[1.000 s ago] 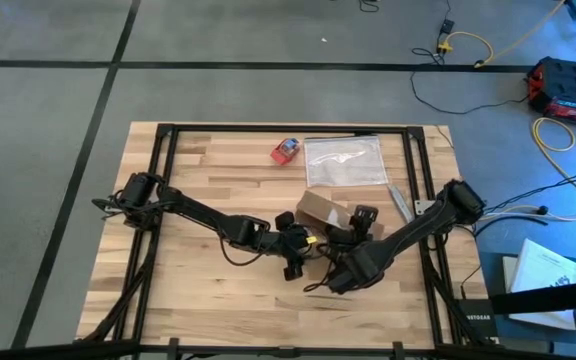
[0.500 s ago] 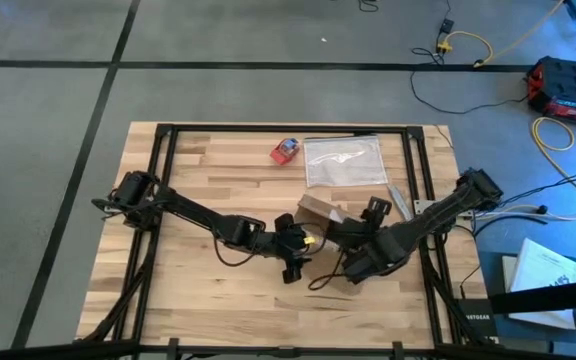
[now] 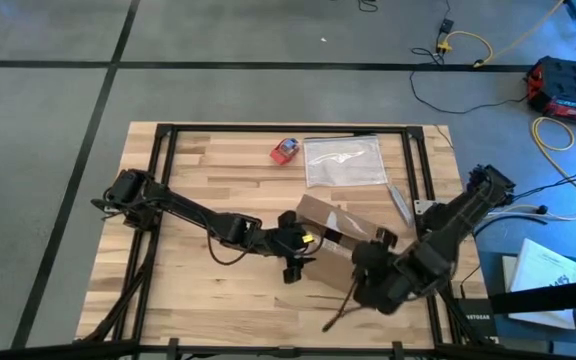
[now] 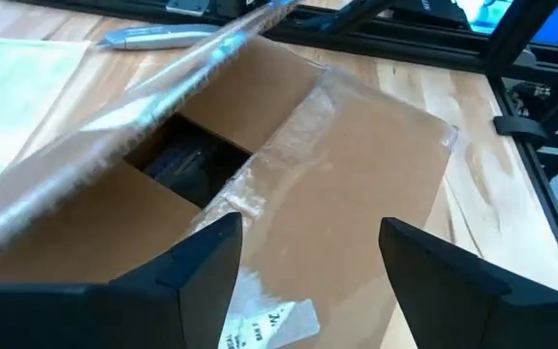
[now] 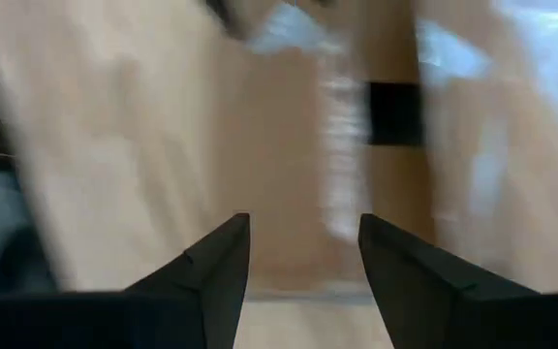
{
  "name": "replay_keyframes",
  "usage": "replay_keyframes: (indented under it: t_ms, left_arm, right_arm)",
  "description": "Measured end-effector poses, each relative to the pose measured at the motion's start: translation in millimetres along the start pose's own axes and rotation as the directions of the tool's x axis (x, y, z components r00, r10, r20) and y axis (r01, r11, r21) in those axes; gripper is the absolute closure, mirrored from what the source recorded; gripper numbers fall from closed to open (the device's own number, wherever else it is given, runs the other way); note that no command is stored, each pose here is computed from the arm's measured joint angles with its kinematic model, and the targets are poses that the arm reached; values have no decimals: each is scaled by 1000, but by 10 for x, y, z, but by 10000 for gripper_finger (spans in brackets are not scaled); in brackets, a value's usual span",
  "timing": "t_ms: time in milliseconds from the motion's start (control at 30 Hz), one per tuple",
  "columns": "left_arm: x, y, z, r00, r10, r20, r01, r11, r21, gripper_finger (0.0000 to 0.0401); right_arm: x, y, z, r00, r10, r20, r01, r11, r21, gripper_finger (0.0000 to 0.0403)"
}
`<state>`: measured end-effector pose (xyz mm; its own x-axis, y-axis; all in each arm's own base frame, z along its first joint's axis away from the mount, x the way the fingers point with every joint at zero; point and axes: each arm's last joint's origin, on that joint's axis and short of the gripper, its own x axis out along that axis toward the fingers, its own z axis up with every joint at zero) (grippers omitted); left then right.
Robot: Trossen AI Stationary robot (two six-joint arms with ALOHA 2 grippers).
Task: Unpack boxes
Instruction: Open the box using the silver cutter
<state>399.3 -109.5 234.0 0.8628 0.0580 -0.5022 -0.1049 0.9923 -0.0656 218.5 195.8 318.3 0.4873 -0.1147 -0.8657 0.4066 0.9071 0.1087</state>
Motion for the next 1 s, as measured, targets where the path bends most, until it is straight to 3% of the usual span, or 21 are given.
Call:
replay_keyframes:
  t_ms: [67, 267, 400, 567, 667, 767, 867, 1000]
  left_arm:
    - [-46, 1, 65, 999, -7, 34, 6, 1000, 15, 167]
    - [-230, -3, 306, 984, -37, 174, 20, 995, 99, 167]
    - [-252, 9, 394, 967, -55, 247, 20, 989, 144, 167]
    - [-263, 10, 426, 967, -54, 250, 17, 989, 148, 167]
    - [-263, 1, 410, 971, -55, 235, 22, 990, 142, 167]
    - [-254, -3, 360, 980, -104, 172, 85, 990, 113, 167]
    - [-234, 25, 301, 977, -197, 82, 192, 979, 66, 167]
    - [-217, 75, 216, 977, -210, -22, 211, 976, 50, 167]
  right_arm:
    - [-41, 66, -40, 997, 24, 77, -29, 998, 56, 221]
    - [-144, 55, -209, 974, -41, 222, -9, 976, 219, 221]
    - [-102, 3, -378, 968, 23, 251, -102, 946, 308, 221]
    - [24, -133, -696, 921, 144, 363, -316, 820, 478, 221]
    - [162, -269, -912, 900, 182, 397, -405, 686, 604, 221]
    - [342, -416, -1128, 917, 190, 351, -394, 563, 726, 221]
    - [439, -470, -1173, 920, 218, 326, -392, 543, 742, 221]
    - [459, -552, -1091, 923, 157, 352, -375, 575, 727, 221]
